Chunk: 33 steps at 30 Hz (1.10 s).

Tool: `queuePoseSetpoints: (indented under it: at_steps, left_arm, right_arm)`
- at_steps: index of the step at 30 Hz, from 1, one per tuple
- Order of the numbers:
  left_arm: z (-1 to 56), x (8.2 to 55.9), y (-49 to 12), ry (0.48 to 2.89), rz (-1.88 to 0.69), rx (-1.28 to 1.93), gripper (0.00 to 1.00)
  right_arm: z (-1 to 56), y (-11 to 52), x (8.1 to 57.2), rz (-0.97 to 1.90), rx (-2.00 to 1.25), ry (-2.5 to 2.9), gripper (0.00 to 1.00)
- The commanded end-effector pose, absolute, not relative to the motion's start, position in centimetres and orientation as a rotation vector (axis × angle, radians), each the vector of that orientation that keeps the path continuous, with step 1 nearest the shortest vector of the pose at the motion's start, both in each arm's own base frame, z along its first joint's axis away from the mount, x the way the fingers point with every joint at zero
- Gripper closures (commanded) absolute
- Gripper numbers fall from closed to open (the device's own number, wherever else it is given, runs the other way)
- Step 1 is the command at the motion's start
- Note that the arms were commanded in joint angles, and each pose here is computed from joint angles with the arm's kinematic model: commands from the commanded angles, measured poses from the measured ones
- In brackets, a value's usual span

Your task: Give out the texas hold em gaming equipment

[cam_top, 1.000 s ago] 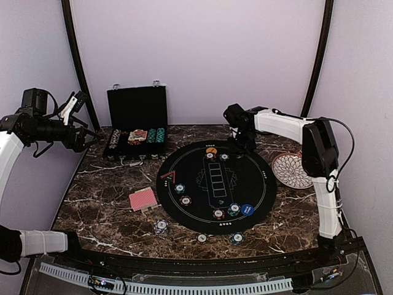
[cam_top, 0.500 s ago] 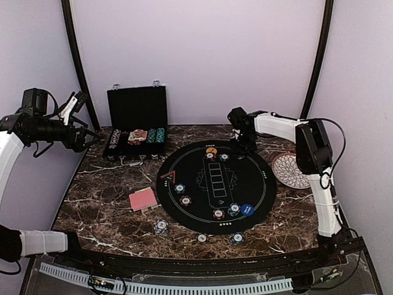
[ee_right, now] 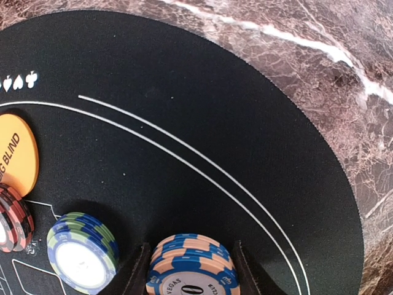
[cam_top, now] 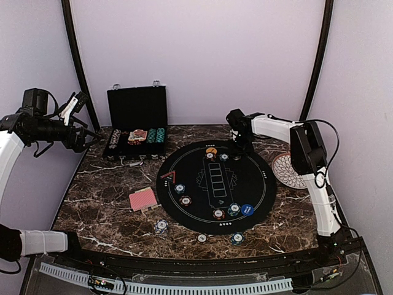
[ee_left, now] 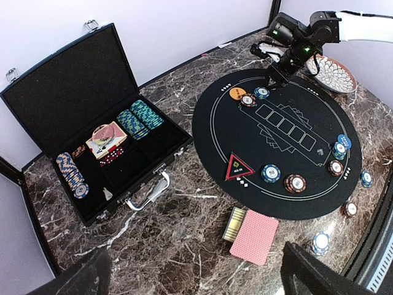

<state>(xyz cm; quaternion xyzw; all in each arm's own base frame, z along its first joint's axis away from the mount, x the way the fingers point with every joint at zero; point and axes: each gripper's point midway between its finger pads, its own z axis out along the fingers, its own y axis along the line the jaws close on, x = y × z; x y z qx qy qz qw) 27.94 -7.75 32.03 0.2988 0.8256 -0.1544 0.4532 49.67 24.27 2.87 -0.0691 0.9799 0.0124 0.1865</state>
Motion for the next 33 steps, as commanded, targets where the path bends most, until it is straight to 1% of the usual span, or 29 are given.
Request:
queuePoseSetpoints:
  at_steps: [1, 3, 4, 6, 9, 12, 15, 18, 21, 25, 29, 32, 33]
  left_arm:
    - [31.5, 27.9, -7.6, 2.048, -0.376, 0.747, 0.01]
    - [31.6, 27.8, -7.7, 2.046, -0.38, 0.748, 0.01]
    - [31.6, 27.8, -7.7, 2.045, -0.381, 0.748, 0.01]
    - [31.6, 27.8, -7.7, 2.045, -0.382, 0.749, 0.01]
    - [31.6, 27.7, -7.7, 2.044, -0.382, 0.748, 0.01]
    - [31.7, 27.6, -7.7, 2.042, -0.379, 0.748, 0.01]
    - [31.9, 27.5, -7.7, 2.037, -0.376, 0.749, 0.01]
    - [32.1, 27.4, -7.8, 2.032, -0.383, 0.748, 0.01]
    - [32.3, 27.3, -7.8, 2.028, -0.385, 0.746, 0.01]
    - [32.2, 27.1, -7.9, 2.029, -0.385, 0.747, 0.01]
    - [32.2, 26.7, -7.9, 2.029, -0.388, 0.75, 0.01]
    - [32.2, 26.5, -8.0, 2.026, -0.389, 0.755, 0.01]
    - [32.2, 26.5, -8.0, 2.027, -0.391, 0.756, 0.01]
  right_arm:
    - [3.0, 24.3, 50.4, 0.053, -0.182, 2.74, 0.5]
    - [3.4, 24.1, 50.5, 0.048, -0.18, 2.737, 0.43]
    - [3.7, 24.0, 50.6, 0.047, -0.179, 2.734, 0.37]
    - [4.5, 24.0, 50.8, 0.046, -0.178, 2.723, 0.33]
    - [6.6, 24.2, 51.1, 0.066, -0.174, 2.692, 0.33]
    - [9.6, 24.8, 50.9, 0.111, -0.173, 2.643, 0.36]
    - [12.9, 25.6, 50.0, 0.117, -0.191, 2.586, 0.38]
    - [16.5, 26.8, 48.0, 0.118, -0.228, 2.53, 0.39]
    - [19.1, 29.0, 44.6, 0.144, -0.291, 2.491, 0.4]
    - [20.5, 33.9, 37.9, 0.203, -0.451, 2.459, 0.38]
    - [20.1, 39.1, 30.4, 0.243, -0.657, 2.465, 0.31]
    - [19.1, 43.4, 24.3, 0.304, -0.835, 2.462, 0.21]
    - [18.6, 44.7, 22.5, 0.323, -0.886, 2.464, 0.19]
